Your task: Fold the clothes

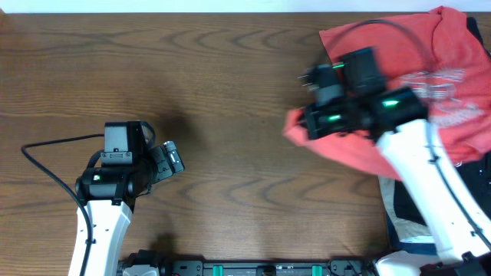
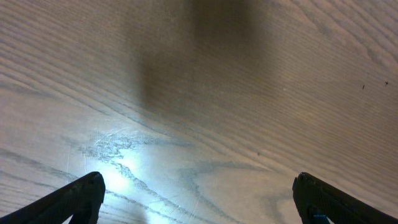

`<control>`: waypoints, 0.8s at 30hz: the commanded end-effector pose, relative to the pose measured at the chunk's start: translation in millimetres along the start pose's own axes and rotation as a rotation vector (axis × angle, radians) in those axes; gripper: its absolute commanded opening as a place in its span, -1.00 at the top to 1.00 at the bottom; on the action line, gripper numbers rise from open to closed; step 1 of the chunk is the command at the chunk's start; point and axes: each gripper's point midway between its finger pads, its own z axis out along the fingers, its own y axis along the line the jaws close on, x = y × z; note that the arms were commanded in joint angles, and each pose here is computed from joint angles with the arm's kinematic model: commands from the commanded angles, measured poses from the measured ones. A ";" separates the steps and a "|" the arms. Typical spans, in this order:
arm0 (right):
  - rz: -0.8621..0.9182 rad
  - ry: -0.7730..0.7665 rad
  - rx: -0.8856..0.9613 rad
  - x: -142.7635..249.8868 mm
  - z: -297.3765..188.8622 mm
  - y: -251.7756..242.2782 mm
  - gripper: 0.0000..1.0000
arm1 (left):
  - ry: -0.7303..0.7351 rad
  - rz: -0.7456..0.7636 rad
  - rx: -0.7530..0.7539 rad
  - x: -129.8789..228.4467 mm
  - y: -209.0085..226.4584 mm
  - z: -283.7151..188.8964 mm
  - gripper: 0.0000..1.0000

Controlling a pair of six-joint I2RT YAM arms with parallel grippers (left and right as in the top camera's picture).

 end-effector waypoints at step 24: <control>0.037 -0.088 0.250 -18.7 10.5 -21.0 -0.99 | 0.124 -0.168 0.266 12.7 -49.8 0.8 -0.96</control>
